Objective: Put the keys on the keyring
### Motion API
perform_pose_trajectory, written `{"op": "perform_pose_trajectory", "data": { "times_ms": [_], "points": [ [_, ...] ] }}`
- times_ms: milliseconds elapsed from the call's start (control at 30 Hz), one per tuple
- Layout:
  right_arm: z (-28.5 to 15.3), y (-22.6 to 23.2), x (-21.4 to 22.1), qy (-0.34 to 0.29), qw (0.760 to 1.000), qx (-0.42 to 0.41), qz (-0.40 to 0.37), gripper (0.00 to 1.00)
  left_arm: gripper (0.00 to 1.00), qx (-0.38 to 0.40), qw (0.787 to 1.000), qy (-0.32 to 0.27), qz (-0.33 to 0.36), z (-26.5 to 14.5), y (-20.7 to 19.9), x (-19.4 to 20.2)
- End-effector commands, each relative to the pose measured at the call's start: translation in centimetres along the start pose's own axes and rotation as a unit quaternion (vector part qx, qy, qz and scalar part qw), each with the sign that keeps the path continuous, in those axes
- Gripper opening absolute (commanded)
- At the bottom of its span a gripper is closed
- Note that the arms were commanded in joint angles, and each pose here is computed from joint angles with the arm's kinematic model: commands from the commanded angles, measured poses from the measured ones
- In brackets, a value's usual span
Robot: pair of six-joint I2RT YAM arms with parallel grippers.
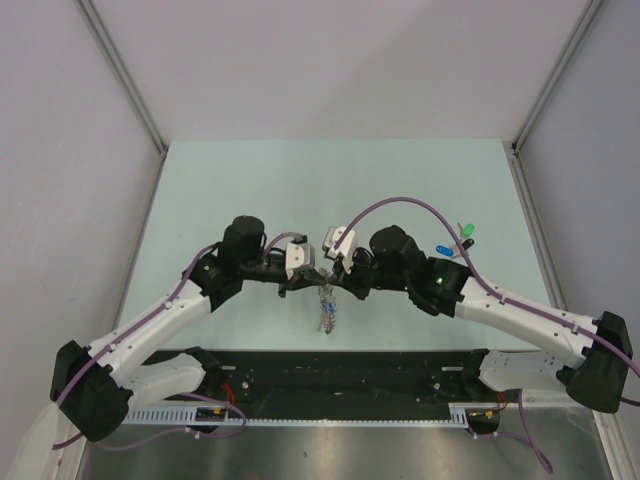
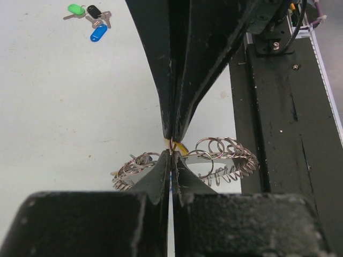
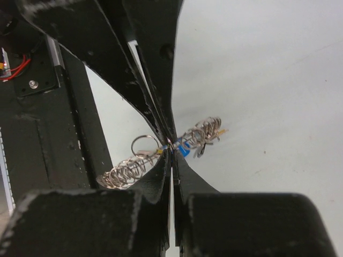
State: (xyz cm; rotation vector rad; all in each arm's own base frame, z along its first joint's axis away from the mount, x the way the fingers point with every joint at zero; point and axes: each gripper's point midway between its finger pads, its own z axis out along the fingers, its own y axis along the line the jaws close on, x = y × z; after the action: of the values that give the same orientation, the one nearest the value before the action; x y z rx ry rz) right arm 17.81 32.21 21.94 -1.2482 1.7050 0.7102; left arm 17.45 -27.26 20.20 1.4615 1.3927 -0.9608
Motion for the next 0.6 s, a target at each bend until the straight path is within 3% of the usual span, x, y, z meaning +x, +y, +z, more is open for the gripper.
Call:
{"op": "perform_pose_trajectory", "data": {
  "times_ms": [0,567],
  "points": [
    [0.5,0.1,-3.1,-0.048,0.999,-0.003,-0.014,0.0,0.0,0.033,0.998,-0.043,0.045,0.1,-0.9,-3.3],
    [-0.5,-3.1,-0.8,-0.014,0.997,0.064,0.05,0.0,0.0,-0.013,0.996,-0.061,0.064,-0.7,-0.2,-4.3]
  ]
}}
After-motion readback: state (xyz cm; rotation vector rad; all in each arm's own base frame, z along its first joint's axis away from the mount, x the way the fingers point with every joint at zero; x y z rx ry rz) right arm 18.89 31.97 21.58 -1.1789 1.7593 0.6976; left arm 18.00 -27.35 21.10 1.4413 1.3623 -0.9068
